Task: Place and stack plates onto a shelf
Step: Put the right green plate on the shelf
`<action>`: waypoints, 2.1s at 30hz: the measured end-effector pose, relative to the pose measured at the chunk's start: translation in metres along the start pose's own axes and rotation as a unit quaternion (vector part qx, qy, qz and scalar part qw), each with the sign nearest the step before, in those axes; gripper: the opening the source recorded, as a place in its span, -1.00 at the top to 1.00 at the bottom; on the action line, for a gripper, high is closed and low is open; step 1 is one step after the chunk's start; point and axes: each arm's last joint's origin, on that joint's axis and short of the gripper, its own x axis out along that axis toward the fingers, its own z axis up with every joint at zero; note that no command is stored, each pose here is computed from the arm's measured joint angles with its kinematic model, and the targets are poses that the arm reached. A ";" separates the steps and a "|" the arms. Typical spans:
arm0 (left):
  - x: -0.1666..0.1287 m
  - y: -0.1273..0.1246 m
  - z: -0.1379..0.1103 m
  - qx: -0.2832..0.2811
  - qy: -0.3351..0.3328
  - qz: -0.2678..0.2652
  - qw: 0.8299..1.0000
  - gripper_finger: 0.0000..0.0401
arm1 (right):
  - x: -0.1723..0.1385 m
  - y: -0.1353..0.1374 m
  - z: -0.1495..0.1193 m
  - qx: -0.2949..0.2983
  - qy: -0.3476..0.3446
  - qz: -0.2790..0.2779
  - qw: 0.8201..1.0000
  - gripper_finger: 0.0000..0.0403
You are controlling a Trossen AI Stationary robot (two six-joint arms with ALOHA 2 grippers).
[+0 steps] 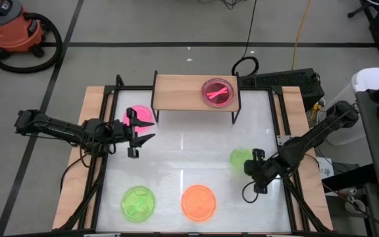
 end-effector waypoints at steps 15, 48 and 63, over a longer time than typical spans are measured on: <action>0.000 0.000 0.000 0.000 0.000 0.000 1.000 0.05 | -0.084 -0.008 0.028 -0.101 -0.354 0.136 0.920 1.00; 0.010 0.005 -0.012 0.028 0.022 0.020 0.999 0.05 | -0.074 -0.178 0.205 -0.206 -0.561 -0.009 0.802 1.00; 0.010 0.005 -0.010 0.028 0.015 0.022 0.999 0.05 | 0.015 -0.246 0.251 -0.169 -0.481 -0.010 0.860 1.00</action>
